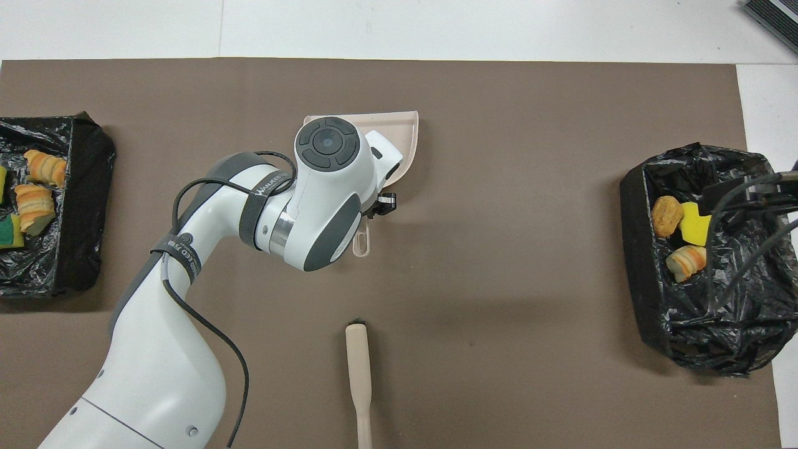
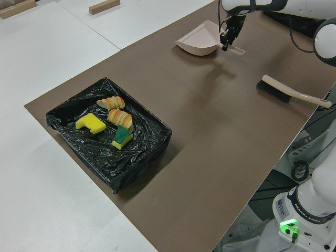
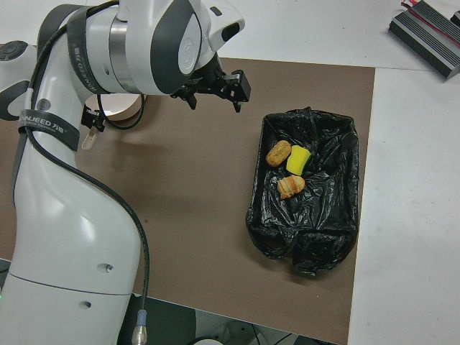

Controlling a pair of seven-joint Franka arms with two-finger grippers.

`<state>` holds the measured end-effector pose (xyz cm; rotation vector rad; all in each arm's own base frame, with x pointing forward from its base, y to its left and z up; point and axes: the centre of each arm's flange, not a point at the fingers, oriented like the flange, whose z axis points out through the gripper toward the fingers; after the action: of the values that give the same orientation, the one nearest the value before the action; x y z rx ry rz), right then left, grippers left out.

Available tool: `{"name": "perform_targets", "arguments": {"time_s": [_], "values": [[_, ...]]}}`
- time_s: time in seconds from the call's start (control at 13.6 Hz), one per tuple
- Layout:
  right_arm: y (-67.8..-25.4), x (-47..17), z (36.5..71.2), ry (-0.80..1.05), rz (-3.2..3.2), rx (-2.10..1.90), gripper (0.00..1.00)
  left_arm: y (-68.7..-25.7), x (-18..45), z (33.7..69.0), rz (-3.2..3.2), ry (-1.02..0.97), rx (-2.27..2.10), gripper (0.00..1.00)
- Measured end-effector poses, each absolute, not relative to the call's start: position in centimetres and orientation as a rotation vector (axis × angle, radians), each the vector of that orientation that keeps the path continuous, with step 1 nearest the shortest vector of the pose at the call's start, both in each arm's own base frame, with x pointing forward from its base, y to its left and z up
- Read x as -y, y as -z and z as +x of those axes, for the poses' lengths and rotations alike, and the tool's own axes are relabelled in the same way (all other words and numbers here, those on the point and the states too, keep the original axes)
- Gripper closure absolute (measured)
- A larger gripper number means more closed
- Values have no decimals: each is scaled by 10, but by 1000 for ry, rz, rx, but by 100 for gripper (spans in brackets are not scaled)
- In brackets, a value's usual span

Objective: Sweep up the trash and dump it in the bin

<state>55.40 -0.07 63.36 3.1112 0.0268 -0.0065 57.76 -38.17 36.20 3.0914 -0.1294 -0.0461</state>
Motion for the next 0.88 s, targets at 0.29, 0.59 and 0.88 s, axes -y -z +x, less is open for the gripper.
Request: {"name": "perform_targets", "arguments": {"time_s": [0.29, 0.59, 0.88], "values": [[-633, 1, 554, 7, 3111, -25, 0, -374, 373, 580, 3099, 48, 118, 33], [-633, 1, 554, 10, 3111, -25, 0, -440, 318, 574, 3118, 76, 82, 0], [-633, 4, 554, 10, 3110, -19, 0, -496, 206, 551, 3102, 39, 221, 0]]}}
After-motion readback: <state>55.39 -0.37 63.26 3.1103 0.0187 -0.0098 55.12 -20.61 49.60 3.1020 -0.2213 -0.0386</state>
